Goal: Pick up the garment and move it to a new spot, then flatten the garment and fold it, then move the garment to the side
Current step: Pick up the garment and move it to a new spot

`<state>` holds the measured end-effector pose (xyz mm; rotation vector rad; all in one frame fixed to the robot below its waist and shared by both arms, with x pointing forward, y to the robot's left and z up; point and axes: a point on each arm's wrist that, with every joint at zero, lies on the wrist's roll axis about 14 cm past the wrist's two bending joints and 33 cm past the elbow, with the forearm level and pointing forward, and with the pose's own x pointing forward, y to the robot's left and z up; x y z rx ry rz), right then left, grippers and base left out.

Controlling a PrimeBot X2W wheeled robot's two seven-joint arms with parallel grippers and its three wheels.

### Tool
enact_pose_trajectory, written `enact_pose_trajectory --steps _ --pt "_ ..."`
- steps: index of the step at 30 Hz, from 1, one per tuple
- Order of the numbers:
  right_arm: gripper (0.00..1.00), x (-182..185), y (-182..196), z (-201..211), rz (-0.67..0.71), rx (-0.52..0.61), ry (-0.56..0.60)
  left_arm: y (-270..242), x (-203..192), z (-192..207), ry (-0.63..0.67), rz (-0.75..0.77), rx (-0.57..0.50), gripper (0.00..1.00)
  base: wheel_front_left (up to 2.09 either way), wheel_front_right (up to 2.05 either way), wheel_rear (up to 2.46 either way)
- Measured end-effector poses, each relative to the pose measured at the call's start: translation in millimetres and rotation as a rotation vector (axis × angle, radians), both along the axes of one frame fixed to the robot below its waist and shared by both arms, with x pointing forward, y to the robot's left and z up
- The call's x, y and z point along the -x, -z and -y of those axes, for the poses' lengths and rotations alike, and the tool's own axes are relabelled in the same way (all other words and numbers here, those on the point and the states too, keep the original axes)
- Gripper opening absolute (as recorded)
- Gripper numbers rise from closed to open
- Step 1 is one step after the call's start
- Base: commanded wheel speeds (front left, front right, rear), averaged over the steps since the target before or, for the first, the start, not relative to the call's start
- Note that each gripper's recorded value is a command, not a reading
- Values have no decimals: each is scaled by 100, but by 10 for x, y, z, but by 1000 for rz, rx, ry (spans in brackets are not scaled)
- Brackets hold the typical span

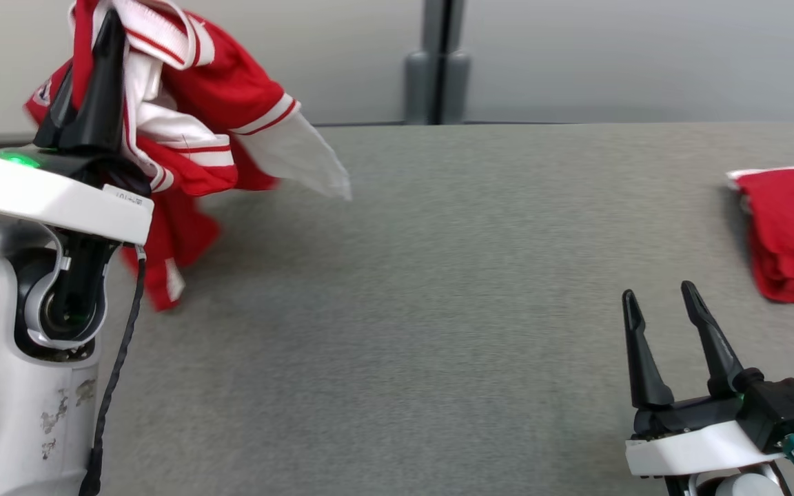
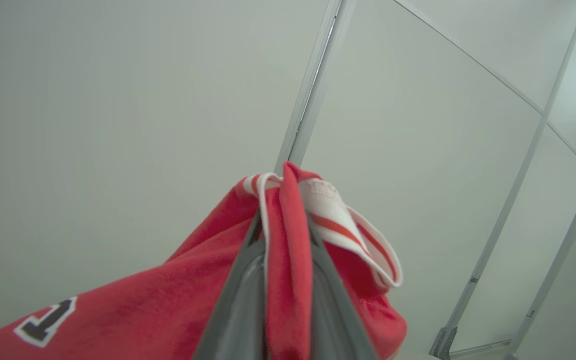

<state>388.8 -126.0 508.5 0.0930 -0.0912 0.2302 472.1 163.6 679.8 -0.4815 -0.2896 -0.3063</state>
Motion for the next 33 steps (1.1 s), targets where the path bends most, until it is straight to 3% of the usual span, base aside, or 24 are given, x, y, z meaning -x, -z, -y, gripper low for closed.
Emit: enact_pose_trajectory --steps 10,16,19,24,25,29,33 --pt "100 440 -216 767 54 11 246 -710 132 1463 396 122 65 0 0 0 0" --pt "100 651 -268 1145 64 -17 374 -655 183 2177 577 86 70 0 0 0 0" --pt "100 677 -202 1211 39 -25 400 -284 73 2379 617 -27 56 0 0 0 0" --pt "100 631 -79 1258 -6 -26 418 774 -80 2494 618 -290 17 0 0 0 0" --pt "100 589 -46 1276 -18 -21 423 1233 -70 2500 616 -391 -4 0 0 0 0" --pt "100 532 54 1321 -52 -11 435 2169 123 2441 605 -604 -59 0 0 0 0" --pt "100 477 107 1307 -67 -3 426 2611 301 2361 595 -690 -112 0 0 0 0"
